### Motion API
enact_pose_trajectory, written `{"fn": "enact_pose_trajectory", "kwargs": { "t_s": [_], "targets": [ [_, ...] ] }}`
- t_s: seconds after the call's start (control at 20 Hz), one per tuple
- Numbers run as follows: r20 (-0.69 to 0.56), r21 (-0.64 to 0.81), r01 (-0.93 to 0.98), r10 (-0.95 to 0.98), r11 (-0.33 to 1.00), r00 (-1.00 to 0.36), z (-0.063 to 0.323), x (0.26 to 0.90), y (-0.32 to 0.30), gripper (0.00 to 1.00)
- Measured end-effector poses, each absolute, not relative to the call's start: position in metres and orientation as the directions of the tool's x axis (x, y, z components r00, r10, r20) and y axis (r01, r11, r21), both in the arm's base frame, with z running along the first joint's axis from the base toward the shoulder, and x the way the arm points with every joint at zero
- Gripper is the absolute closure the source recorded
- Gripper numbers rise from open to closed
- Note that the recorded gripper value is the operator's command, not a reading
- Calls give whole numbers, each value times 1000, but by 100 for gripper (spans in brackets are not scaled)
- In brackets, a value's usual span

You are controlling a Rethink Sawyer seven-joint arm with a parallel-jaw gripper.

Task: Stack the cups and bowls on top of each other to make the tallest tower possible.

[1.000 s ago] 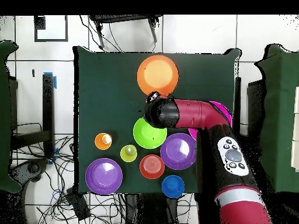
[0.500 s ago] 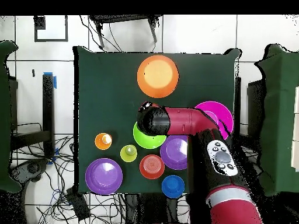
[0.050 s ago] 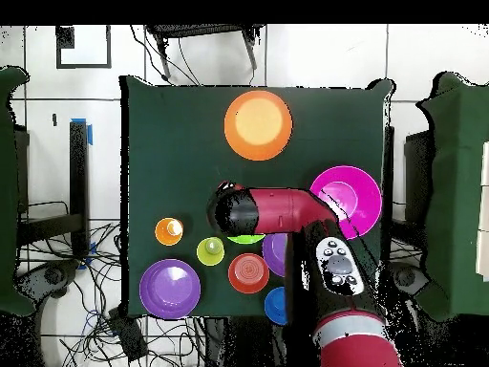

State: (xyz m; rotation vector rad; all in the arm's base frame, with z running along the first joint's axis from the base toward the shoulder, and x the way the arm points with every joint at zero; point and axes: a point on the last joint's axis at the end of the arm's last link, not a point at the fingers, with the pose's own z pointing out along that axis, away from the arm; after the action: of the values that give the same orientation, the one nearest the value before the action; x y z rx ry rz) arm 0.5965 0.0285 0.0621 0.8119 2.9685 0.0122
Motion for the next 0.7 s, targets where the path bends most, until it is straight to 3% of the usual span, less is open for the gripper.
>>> {"fn": "enact_pose_trajectory", "kwargs": {
  "t_s": [0.3, 0.7],
  "targets": [
    [-52, 0, 481, 480, 877, -875, 68, 576, 45, 0],
    [-61, 2, 524, 523, 852, -850, 71, 580, 15, 0]
  ]
}}
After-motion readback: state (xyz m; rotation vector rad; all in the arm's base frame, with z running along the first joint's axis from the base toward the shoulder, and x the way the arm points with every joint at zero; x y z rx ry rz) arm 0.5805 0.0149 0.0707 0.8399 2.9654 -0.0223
